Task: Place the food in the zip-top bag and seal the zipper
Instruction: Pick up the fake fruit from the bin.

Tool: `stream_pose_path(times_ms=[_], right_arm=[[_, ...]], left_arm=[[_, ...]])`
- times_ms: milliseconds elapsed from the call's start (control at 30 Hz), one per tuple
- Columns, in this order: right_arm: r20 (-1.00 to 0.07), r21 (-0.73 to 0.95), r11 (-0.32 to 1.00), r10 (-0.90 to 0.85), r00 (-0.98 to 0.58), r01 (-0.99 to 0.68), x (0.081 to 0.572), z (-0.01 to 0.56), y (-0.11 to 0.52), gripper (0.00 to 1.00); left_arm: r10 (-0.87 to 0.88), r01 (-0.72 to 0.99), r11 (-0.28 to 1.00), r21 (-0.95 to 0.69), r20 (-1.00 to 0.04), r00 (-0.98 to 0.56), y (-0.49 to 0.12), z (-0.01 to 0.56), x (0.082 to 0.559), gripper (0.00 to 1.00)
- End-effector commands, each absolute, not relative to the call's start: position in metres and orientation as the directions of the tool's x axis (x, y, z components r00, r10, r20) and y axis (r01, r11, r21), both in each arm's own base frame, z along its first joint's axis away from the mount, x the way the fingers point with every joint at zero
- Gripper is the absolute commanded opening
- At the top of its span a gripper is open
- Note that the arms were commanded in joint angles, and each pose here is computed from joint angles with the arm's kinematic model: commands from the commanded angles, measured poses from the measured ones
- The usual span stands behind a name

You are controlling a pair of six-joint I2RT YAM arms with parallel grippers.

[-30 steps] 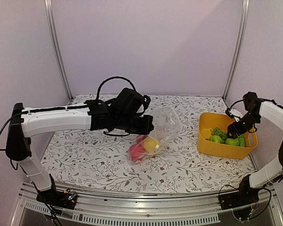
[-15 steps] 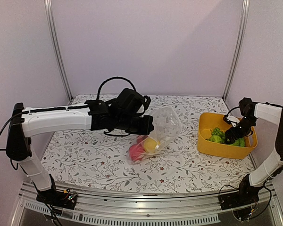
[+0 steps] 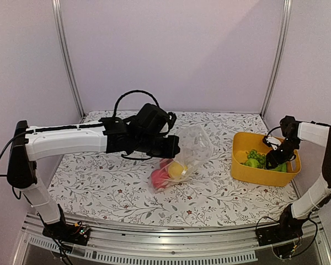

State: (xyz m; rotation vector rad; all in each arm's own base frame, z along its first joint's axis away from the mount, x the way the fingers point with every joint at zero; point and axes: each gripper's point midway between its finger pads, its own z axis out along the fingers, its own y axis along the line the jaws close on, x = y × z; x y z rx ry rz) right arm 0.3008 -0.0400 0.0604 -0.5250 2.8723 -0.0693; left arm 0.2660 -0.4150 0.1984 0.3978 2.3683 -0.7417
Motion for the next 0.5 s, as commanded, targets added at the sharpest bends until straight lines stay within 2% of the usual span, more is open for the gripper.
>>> stream_pose_path(times_ms=[0,233,467], right_arm=[[-0.277,-0.131,0.939,-0.342,-0.898,-0.317,0.308,0.093,-0.045,0.50],[-0.407,-0.103,0.933,-0.355,-0.842,-0.344,0.319,0.144,-0.024,0.49],[-0.553,-0.067,0.848,-0.470,-0.688,-0.526,0.321,0.189,0.039,0.49]], left_arm=[[0.114,0.436,0.812,-0.388,-0.626,-0.771,-0.408,0.188,0.270,0.00],[0.114,0.439,0.808,-0.392,-0.627,-0.771,-0.409,0.189,0.269,0.00],[0.111,0.435,0.807,-0.401,-0.620,-0.777,-0.410,0.188,0.268,0.00]])
